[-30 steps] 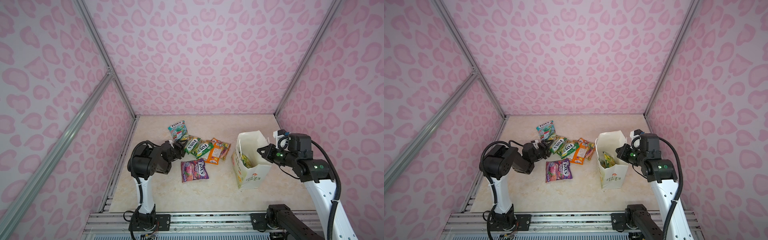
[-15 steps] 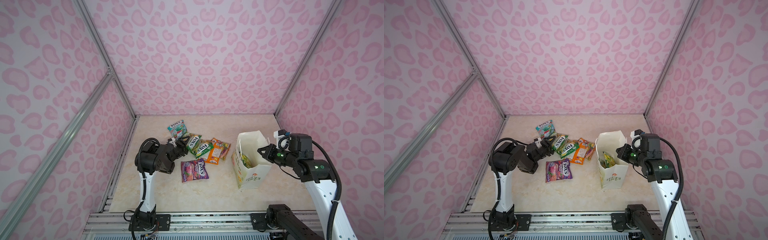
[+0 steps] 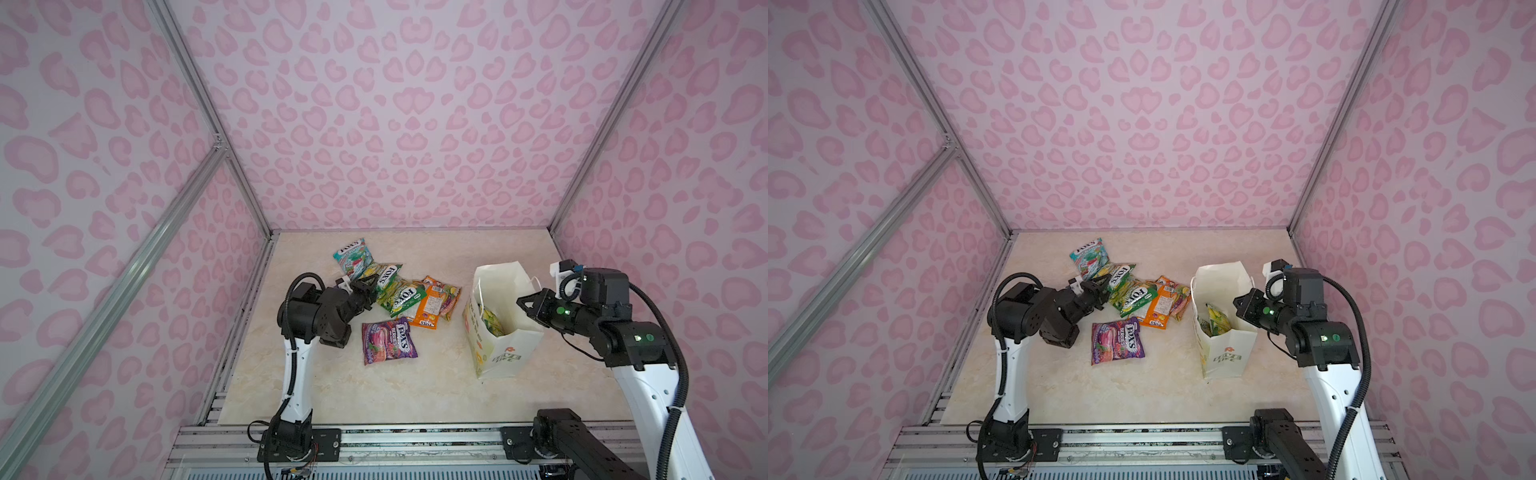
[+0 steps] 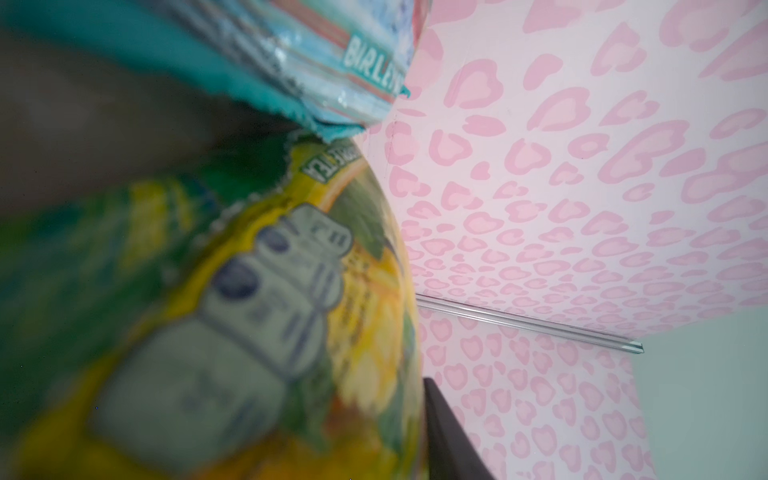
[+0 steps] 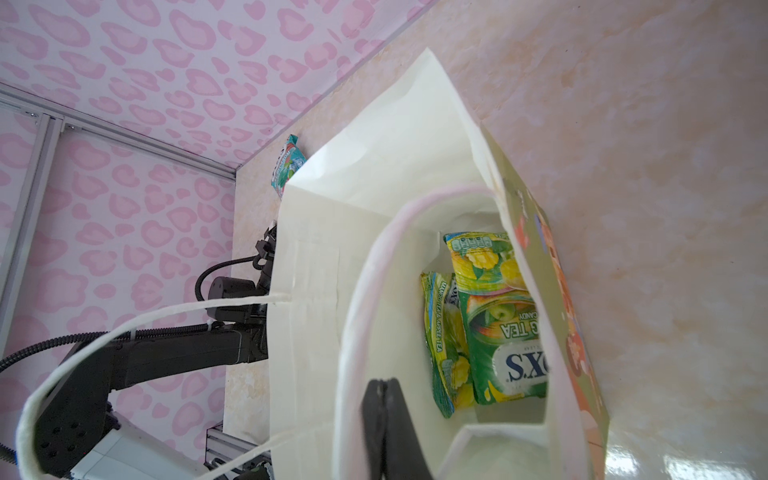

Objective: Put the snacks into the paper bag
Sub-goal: 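Lift the yellow-green Spring Tea bag up from the pile with the left gripper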

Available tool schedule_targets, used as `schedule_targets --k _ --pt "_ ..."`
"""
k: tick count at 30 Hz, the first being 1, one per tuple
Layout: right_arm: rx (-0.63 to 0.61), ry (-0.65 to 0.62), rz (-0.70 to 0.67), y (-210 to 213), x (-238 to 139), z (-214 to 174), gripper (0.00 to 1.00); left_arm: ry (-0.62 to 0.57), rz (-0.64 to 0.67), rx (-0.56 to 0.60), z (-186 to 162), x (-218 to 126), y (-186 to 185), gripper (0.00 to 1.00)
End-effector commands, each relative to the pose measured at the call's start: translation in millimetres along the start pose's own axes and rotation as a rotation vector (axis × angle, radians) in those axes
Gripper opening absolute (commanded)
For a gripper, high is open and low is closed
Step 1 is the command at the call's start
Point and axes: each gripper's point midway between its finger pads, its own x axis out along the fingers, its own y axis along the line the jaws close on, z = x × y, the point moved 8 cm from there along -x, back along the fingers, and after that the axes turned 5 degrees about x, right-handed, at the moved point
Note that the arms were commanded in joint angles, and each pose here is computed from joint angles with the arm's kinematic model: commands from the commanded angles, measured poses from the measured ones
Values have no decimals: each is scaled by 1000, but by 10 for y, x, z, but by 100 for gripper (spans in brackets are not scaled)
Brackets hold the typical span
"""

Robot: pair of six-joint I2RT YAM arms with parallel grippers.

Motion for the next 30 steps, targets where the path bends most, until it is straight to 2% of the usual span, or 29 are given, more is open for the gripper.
schedule_targets --k 1,16,25,30 --pt "-4 -2 -10 -17 9 1 0 0 98 -62 -13 -41 140 25" --pt "-16 -1 -12 -17 26 33 0 81 21 129 -208 -206 -560 18" --pt "-20 -5 -17 -45 25 37 0 118 51 271 -326 -344 -951 18" --pt "-26 -7 -26 -60 37 57 0 129 107 414 -412 -500 -1280 18"
